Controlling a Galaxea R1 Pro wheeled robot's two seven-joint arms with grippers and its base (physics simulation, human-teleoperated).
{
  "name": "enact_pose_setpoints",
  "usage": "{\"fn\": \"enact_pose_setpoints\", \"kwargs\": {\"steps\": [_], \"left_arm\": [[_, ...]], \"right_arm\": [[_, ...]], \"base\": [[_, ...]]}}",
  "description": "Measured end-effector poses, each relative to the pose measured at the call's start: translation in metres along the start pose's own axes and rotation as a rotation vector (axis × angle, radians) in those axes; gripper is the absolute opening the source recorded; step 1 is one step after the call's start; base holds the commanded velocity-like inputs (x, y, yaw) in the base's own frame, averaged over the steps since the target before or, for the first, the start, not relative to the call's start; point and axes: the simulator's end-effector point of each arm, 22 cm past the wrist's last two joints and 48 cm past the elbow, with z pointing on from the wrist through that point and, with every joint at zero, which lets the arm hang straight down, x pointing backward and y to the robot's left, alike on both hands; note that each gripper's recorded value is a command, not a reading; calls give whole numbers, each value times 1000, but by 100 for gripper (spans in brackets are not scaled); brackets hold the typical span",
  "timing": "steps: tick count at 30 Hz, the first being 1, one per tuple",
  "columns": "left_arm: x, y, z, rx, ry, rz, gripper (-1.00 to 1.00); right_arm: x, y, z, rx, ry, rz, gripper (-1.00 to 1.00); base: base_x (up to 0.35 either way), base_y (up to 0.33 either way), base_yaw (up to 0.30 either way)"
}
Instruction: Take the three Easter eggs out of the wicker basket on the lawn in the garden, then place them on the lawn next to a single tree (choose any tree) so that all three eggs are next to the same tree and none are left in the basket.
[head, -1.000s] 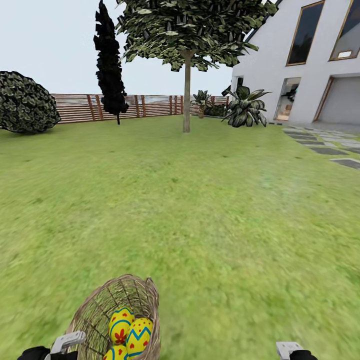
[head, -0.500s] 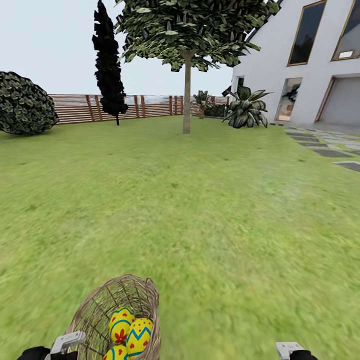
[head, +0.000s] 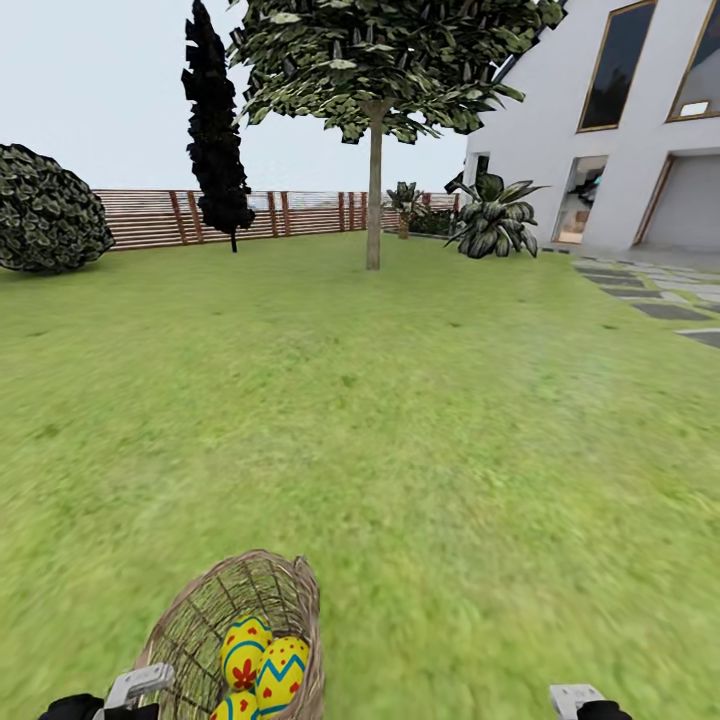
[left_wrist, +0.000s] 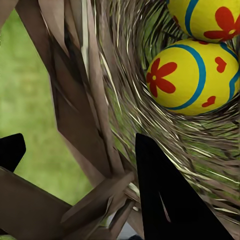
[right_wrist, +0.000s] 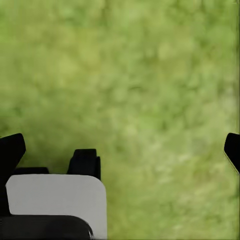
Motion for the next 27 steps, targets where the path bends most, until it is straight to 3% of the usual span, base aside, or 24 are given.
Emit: {"fn": "enact_pose_setpoints", "kwargs": {"steps": [5, 20, 27], "left_arm": [[0, -9, -7, 14, 4, -6, -100], [-9, -9, -33, 8, 1, 0, -100], [-5, -16, -31, 24, 6, 0, -100]], "right_arm": [[-2, 0, -9, 0, 1, 0, 100], [-7, -2, -34, 0, 1, 0, 100], [-7, -2, -34, 0, 1, -1, 100]], "base": [[230, 0, 0], [9, 0, 0], [310, 0, 0]]}}
